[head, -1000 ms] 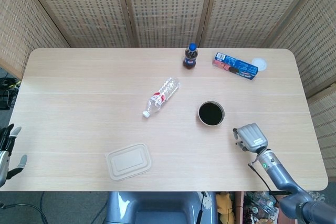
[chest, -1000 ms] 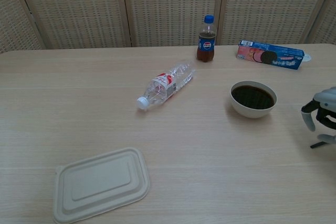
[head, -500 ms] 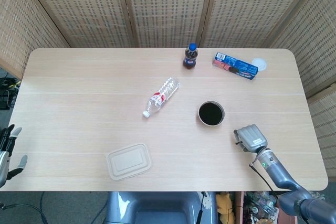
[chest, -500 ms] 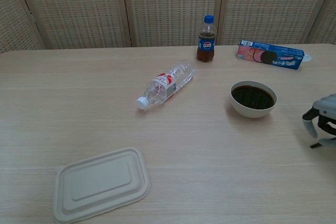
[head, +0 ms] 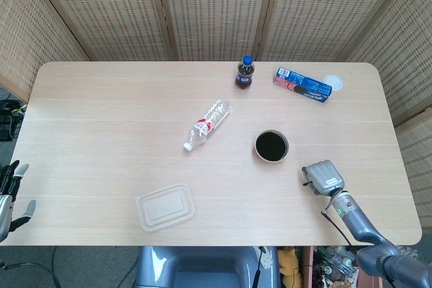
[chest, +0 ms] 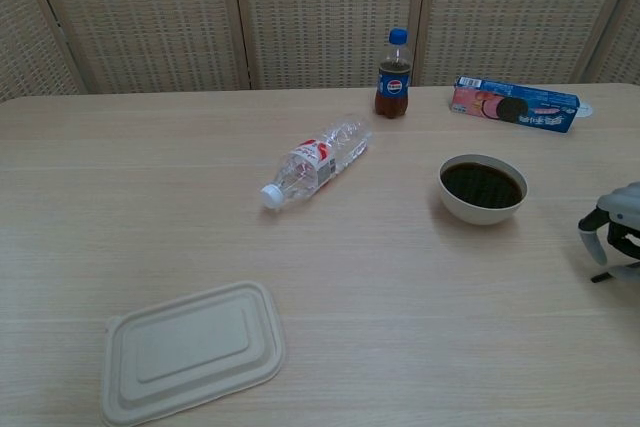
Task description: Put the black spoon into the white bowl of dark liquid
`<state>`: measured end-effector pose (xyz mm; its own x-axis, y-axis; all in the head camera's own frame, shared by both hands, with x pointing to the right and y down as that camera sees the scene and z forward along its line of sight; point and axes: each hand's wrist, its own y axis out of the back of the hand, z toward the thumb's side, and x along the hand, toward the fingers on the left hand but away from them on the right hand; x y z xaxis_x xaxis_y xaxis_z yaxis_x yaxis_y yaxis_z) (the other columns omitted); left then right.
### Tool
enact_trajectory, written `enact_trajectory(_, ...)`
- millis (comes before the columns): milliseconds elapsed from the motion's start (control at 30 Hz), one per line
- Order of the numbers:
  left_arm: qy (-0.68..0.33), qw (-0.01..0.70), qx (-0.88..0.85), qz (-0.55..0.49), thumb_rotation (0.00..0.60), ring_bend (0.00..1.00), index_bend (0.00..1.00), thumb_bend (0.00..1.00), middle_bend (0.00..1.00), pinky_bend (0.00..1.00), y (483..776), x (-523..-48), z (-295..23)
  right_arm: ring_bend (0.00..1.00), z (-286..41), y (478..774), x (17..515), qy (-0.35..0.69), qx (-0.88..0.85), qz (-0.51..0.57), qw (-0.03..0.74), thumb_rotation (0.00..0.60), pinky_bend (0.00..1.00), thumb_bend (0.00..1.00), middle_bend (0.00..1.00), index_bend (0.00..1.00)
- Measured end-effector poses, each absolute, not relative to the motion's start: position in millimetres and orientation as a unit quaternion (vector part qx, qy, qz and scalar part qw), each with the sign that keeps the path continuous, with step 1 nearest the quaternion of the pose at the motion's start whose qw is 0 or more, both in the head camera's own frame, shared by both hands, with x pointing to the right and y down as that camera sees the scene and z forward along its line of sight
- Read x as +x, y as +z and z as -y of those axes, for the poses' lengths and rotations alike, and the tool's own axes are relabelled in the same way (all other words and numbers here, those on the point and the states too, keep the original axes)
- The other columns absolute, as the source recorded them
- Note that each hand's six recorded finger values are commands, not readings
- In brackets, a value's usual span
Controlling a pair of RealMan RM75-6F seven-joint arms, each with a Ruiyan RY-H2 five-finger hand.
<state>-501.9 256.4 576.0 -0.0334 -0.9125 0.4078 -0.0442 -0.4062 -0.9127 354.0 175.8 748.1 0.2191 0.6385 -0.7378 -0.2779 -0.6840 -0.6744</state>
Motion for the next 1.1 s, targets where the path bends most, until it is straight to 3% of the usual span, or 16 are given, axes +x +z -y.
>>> enact_trajectory(1100,-0.594,0.370,-0.590,-0.402,0.600,0.00,0.00,0.41,0.00,0.00,571.0,-497.8,-256.9,0.92,-181.8,756.8,364.3,0.610,-0.676,0.137,0.390,0.600,0.99,0.54,0.90,0.56)
